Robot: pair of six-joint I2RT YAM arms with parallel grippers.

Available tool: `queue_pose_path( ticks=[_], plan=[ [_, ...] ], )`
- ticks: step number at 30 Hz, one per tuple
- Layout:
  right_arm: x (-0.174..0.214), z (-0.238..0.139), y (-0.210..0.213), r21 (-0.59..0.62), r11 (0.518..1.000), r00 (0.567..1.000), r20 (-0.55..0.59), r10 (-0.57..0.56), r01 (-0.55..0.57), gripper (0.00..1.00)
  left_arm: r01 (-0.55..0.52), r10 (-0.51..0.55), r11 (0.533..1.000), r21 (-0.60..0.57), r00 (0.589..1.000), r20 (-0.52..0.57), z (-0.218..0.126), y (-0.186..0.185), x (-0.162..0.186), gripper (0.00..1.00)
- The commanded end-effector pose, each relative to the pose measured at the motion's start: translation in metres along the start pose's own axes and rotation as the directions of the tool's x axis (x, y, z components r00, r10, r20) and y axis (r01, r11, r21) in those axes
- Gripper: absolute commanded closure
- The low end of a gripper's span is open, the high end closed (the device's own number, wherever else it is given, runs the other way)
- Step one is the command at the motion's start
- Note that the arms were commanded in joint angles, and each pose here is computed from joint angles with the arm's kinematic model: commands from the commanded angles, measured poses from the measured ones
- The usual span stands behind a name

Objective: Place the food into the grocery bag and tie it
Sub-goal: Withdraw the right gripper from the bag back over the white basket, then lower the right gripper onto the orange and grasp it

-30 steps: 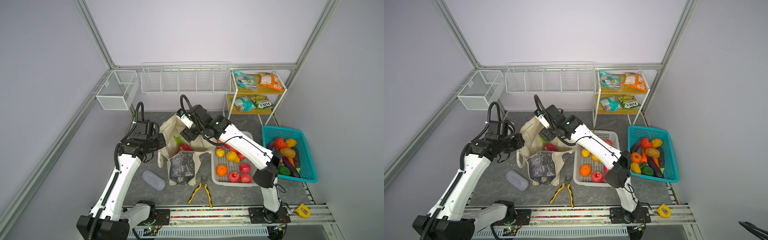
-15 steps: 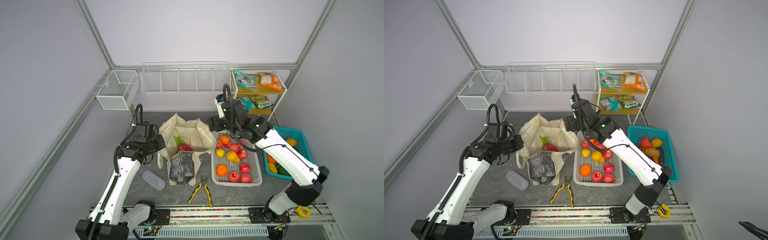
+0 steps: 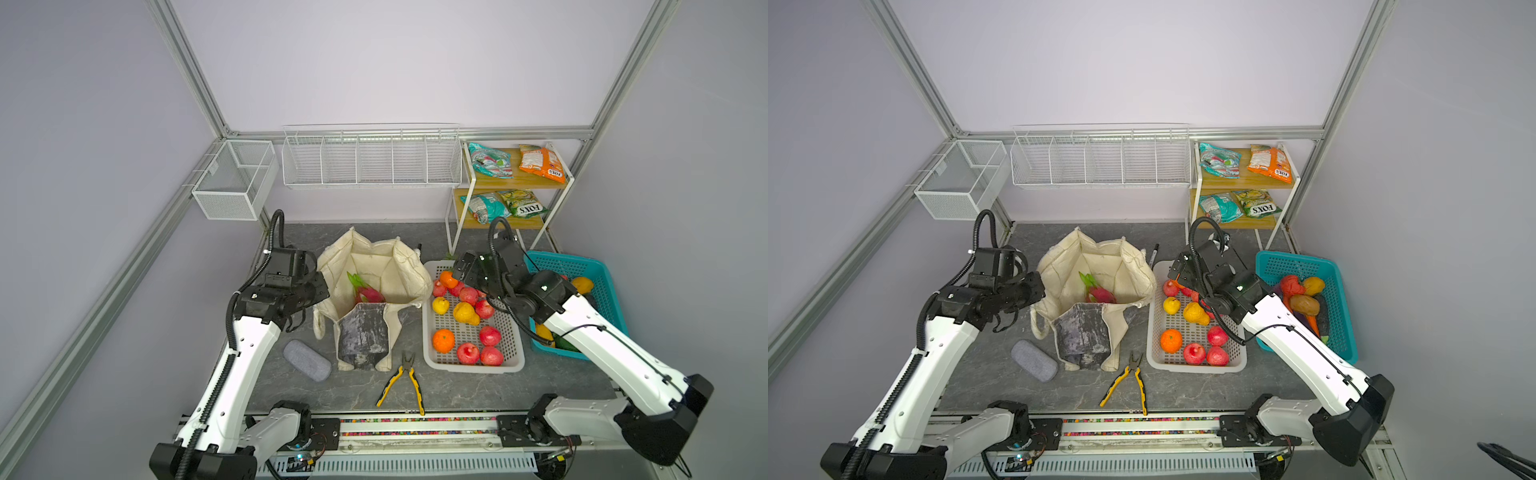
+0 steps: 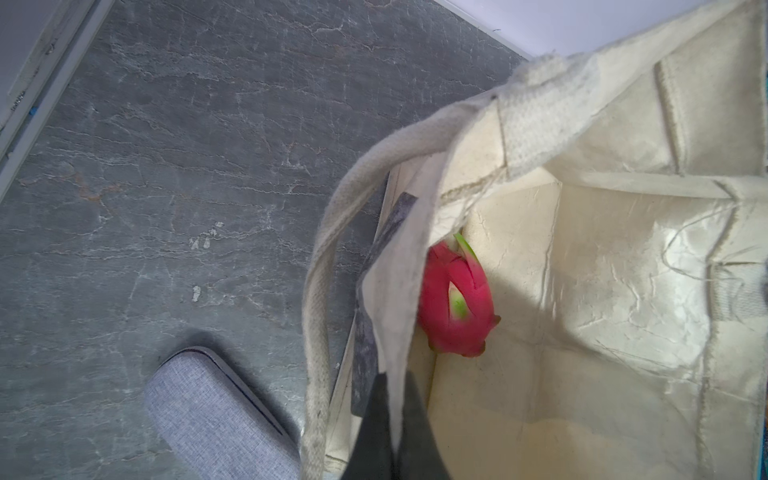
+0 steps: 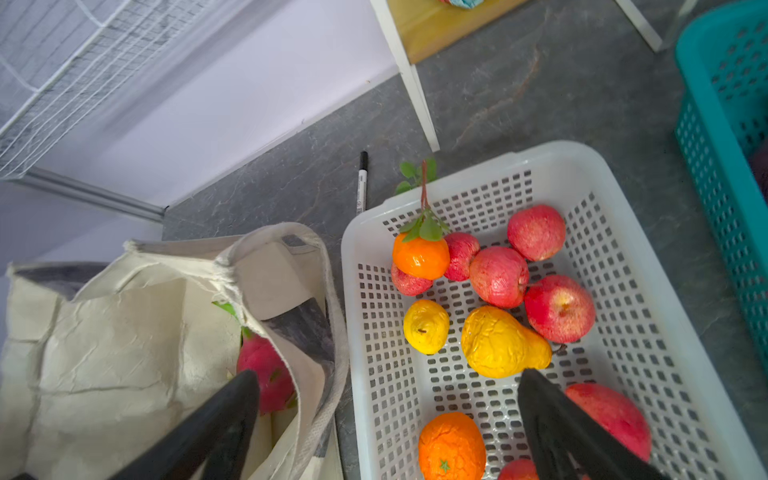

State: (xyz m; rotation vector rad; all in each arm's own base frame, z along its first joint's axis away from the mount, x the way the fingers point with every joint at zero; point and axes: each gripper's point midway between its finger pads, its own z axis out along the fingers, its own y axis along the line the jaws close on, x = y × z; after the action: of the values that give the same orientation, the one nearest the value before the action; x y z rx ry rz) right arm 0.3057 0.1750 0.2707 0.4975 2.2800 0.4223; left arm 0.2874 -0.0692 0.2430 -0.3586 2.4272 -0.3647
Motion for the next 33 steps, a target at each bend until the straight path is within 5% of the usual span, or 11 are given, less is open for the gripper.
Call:
queue_pose_path(
  ticks=[1, 10, 21, 33],
  plan=[
    [0.023, 0.013, -0.018, 0.079, 0.987, 0.988, -0.062, 0.142, -0.137, 0.01, 0.005, -0.005, 1.000, -0.011, 1.000, -0.003, -0.002, 0.008, 0.011, 1.00],
    [0.107, 0.043, -0.058, 0.313, 0.934, 0.903, -0.328, 0.276, -0.172, 0.02, -0.054, 0.054, 0.998, 0.016, 0.999, -0.004, -0.004, 0.004, 0.012, 1.00],
    [0.161, 0.065, -0.061, 0.383, 0.918, 0.771, -0.554, 0.314, -0.099, 0.08, -0.074, 0.074, 0.997, 0.026, 0.997, 0.006, -0.007, 0.001, 0.008, 1.00],
    [0.173, 0.084, -0.065, 0.416, 0.906, 0.762, -0.561, 0.323, -0.078, 0.09, -0.088, 0.088, 0.996, 0.003, 0.996, 0.017, -0.014, 0.004, 0.005, 1.00]
  ],
)
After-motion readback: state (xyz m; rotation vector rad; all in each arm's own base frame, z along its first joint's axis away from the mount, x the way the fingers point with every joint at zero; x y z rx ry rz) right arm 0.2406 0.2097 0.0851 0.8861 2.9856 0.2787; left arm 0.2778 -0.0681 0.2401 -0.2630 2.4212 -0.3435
